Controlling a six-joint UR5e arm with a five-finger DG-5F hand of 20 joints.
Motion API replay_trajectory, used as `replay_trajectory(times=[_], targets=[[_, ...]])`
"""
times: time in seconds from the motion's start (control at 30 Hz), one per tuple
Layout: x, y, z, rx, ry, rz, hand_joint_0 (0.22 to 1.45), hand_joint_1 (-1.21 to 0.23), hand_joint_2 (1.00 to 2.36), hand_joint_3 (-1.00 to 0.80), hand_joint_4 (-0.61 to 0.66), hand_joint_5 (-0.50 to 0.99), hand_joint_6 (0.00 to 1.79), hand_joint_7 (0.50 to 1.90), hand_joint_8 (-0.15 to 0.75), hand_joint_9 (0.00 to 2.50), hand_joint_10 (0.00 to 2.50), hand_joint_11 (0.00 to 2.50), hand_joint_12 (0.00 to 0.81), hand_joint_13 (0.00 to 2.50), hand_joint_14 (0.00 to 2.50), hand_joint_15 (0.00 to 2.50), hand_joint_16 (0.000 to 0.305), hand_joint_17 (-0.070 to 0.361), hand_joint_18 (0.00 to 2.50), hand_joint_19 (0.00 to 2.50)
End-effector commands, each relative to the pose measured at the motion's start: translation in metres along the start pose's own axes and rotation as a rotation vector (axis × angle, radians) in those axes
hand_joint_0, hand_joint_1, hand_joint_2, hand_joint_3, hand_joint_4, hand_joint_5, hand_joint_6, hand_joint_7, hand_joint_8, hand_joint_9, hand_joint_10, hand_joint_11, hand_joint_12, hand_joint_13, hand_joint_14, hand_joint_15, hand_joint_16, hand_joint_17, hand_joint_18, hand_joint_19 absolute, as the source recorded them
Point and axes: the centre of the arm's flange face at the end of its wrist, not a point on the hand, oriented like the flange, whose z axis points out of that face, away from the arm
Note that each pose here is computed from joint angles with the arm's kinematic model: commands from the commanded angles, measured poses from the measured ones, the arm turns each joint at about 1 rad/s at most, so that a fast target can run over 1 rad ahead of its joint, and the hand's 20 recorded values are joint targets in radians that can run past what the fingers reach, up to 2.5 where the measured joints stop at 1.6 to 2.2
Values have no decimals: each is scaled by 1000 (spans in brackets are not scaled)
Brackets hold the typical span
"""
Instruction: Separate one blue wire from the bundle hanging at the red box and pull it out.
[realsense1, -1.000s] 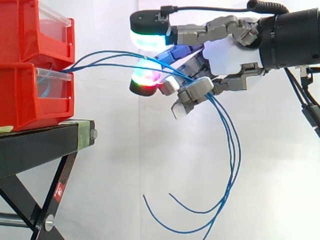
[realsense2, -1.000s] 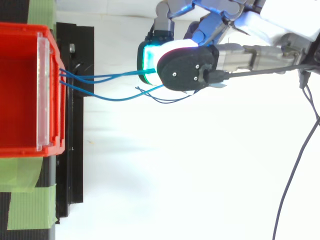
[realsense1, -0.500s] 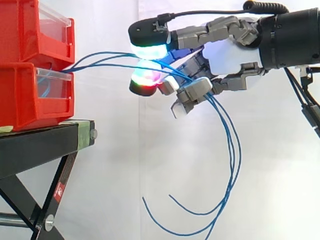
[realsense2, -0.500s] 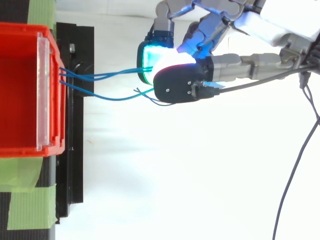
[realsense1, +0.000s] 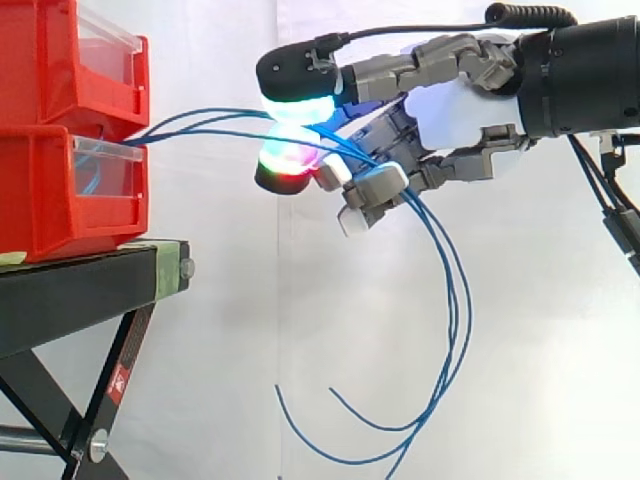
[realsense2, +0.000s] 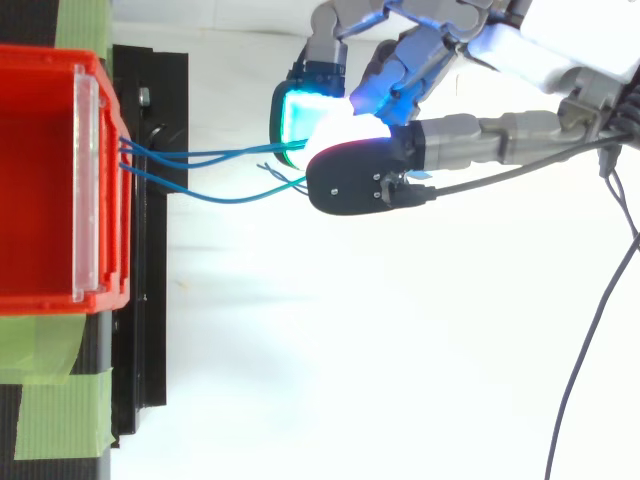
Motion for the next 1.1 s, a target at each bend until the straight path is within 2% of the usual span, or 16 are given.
replay_trajectory(times=[0.0, 0.17, 0.37, 0.47, 0.53, 0.67, 0.77, 0.83, 1.07], targets=[[0, -1, 0, 2, 1, -1, 705, -879, 1029, -144, 159, -246, 862, 1089, 333, 949, 20, 1172, 323, 1285, 47, 1757, 52, 116, 685, 820], [0, -1, 0, 2, 1, -1, 727, -878, 1029, -140, 147, -251, 864, 1084, 323, 913, 19, 1159, 323, 1259, 53, 1760, 52, 116, 676, 819], [0, -1, 0, 3, 1, -2, 725, -916, 1025, -216, 137, -258, 858, 1096, 319, 846, 20, 1133, 330, 1239, 35, 1760, 52, 117, 658, 801], [0, 0, 0, -1, -1, 0, 745, -921, 1016, -319, 143, -261, 853, 1091, 317, 826, 19, 1134, 326, 1227, 10, 1754, 52, 117, 645, 794], [0, 0, 0, -1, -1, 0, 787, -884, 1000, -500, 154, -259, 854, 1057, 320, 828, 19, 1109, 327, 1254, 32, 1749, 51, 115, 679, 773], [0, 0, 0, -1, -1, 0, 763, -821, 1000, -500, 174, -254, 850, 1054, 326, 846, 19, 1108, 324, 1292, 54, 1743, 51, 114, 707, 783], [0, 0, 0, -2, -1, 1, 663, -741, 1000, -500, 200, -251, 851, 1061, 343, 878, 20, 1100, 330, 1297, 152, 1706, 51, 114, 722, 835], [1, 1, 0, -4, 0, 2, 629, -690, 1000, -499, 204, -235, 864, 1071, 361, 983, 19, 1140, 322, 1322, 185, 1675, 51, 115, 749, 853], [1, 0, 0, -3, 0, 1, 592, -540, 1003, -465, 218, -218, 861, 1093, 378, 1061, 19, 1136, 338, 1360, 291, 1613, 52, 117, 782, 869]])
